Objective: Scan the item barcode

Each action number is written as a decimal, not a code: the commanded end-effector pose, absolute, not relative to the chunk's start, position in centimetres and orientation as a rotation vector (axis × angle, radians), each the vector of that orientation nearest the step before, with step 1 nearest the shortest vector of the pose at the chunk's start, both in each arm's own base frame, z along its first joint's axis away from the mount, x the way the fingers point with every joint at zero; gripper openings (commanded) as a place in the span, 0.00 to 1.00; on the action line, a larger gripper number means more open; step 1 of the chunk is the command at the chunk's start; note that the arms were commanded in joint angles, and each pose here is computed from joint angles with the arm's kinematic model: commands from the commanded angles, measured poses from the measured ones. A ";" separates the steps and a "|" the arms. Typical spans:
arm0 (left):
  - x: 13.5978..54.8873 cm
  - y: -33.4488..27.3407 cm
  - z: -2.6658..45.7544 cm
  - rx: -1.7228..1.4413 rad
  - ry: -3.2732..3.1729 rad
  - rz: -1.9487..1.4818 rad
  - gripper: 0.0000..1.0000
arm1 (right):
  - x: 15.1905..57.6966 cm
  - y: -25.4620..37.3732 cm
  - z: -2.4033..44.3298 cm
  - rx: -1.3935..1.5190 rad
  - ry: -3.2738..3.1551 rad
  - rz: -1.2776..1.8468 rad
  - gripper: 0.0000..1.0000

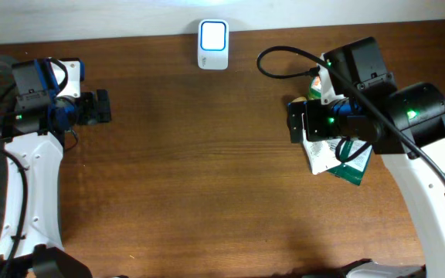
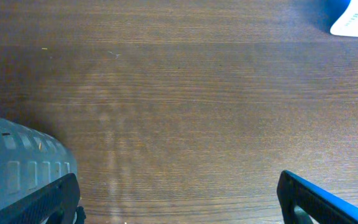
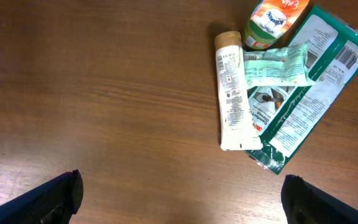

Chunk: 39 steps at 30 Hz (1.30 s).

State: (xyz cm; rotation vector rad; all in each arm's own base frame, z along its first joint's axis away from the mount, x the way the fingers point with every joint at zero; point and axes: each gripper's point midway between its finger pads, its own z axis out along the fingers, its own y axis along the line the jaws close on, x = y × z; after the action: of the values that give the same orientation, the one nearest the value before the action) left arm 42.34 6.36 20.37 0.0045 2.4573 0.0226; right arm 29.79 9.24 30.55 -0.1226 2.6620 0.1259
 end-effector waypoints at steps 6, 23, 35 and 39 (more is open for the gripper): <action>42.3 6.3 20.6 0.022 2.452 0.018 0.99 | 30.1 6.6 33.8 -0.059 2.491 -0.024 0.98; 42.3 6.3 20.6 0.022 2.452 0.018 0.99 | 23.8 4.1 17.4 -0.232 1.832 0.121 0.98; 42.3 6.3 20.6 0.022 2.452 0.018 0.99 | 23.9 4.2 16.5 -0.223 1.640 0.113 0.98; 42.3 6.3 20.6 0.022 2.452 0.018 0.99 | 24.3 4.2 17.2 -0.219 1.567 0.108 0.98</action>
State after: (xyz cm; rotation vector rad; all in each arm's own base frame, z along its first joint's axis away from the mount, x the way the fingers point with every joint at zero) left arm 42.35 6.35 20.37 0.0046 2.4572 0.0221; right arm 24.21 4.05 18.15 -0.2094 1.5587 0.1030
